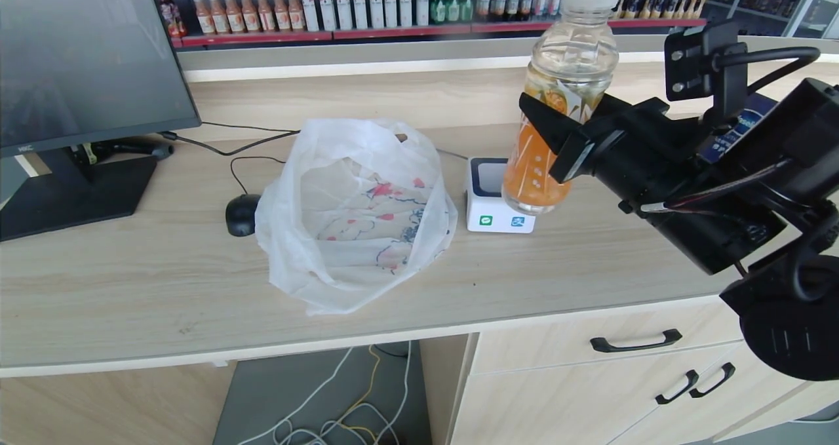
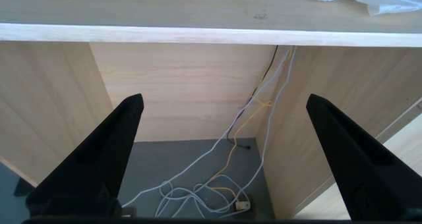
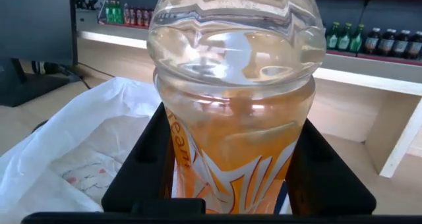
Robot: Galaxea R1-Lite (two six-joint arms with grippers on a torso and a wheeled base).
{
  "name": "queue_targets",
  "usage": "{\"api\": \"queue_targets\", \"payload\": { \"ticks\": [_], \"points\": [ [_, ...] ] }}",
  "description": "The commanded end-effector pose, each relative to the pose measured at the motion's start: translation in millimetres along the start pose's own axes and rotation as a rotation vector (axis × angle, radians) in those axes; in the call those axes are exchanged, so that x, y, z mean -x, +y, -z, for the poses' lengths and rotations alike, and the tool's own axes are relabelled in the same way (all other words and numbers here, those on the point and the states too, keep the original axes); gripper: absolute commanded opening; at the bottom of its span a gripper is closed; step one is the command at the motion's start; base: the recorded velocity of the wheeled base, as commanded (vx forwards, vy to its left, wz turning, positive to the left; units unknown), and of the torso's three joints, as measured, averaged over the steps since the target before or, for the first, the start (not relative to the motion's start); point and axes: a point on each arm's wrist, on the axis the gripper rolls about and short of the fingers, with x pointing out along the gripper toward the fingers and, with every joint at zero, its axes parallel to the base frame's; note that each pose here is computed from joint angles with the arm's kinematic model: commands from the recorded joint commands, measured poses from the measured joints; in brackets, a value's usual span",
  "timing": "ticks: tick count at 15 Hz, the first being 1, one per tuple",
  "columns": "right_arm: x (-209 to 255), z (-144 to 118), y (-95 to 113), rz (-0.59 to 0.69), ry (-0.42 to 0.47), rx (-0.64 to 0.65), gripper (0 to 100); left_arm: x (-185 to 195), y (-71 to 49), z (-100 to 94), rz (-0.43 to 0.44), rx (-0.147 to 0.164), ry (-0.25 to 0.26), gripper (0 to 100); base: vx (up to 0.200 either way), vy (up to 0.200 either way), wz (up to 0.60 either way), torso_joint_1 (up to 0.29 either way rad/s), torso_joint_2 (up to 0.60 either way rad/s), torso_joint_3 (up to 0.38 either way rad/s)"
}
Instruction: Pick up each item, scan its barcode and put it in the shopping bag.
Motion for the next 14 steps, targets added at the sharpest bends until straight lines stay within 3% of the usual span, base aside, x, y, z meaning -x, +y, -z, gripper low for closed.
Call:
{"api": "queue_targets", "payload": {
  "ticks": [1, 2, 14],
  "points": [
    [-1, 4, -2, 0.008, 0.008, 0.004, 0, 0, 0.0, 0.0, 0.0, 0.0, 0.0, 100, 0.0, 0.0, 0.0, 0.0, 0.0, 0.0],
    [-1, 5, -4, 0.014, 0.008, 0.007, 0, 0, 0.0, 0.0, 0.0, 0.0, 0.0, 100, 0.0, 0.0, 0.0, 0.0, 0.0, 0.0],
    [-13, 11, -11, 0.038, -0.007, 0.005, 0, 0, 0.0, 0.0, -0.002, 0.008, 0.0, 100, 0.0, 0.2, 0.0, 0.004, 0.0, 0.002]
  ]
}}
